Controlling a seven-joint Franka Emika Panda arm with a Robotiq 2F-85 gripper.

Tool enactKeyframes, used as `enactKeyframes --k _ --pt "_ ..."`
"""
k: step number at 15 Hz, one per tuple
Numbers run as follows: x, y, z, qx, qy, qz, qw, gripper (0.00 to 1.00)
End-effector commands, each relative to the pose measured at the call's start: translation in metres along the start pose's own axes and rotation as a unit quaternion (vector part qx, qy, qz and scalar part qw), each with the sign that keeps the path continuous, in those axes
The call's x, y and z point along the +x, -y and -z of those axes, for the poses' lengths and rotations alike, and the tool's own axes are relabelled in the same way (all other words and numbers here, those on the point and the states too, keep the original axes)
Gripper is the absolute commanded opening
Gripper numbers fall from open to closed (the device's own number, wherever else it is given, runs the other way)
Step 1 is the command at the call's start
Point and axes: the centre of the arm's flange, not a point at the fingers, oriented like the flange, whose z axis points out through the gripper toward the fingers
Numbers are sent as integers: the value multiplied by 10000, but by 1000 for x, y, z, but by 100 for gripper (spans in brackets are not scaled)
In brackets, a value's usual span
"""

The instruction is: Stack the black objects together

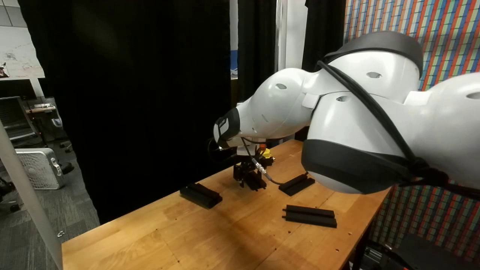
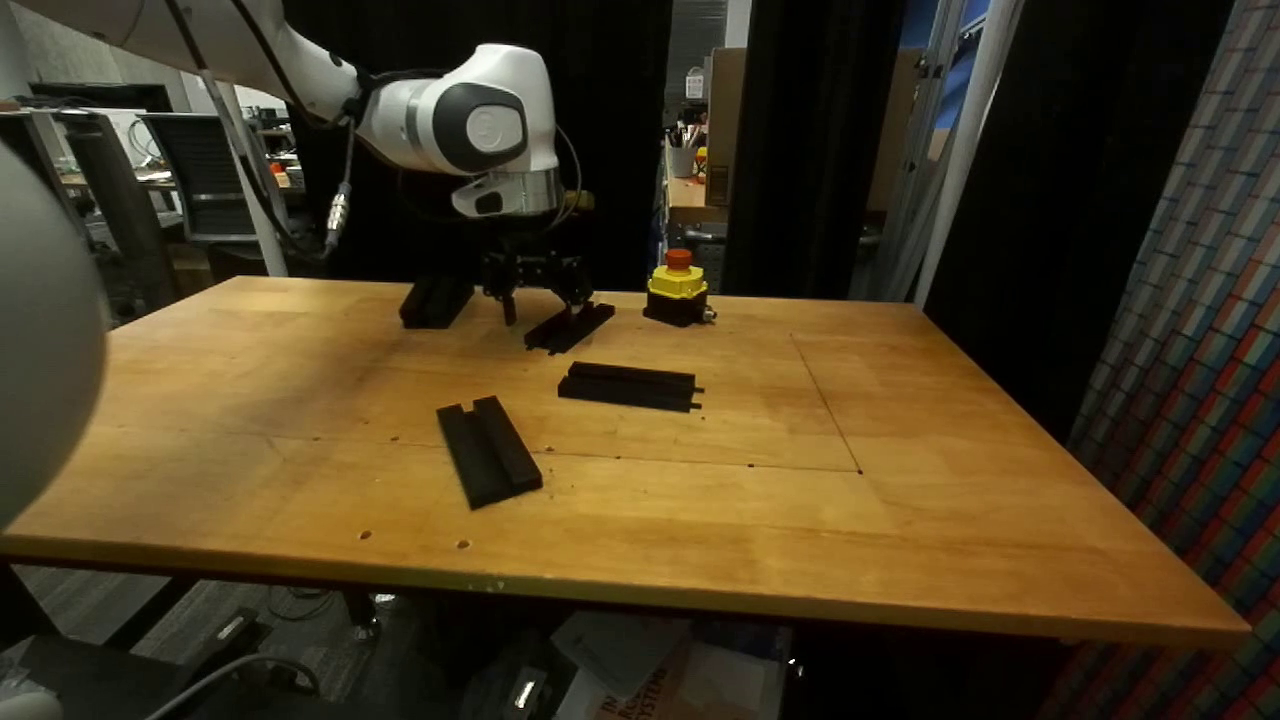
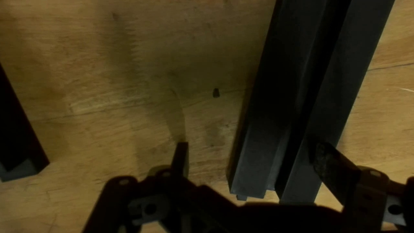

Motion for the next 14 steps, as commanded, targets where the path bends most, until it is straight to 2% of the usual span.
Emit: enactKeyframes --k 1,14 --pt "-10 3 -2 43 91 -155 9998 100" --pt "-9 15 10 160 137 -191 9996 100"
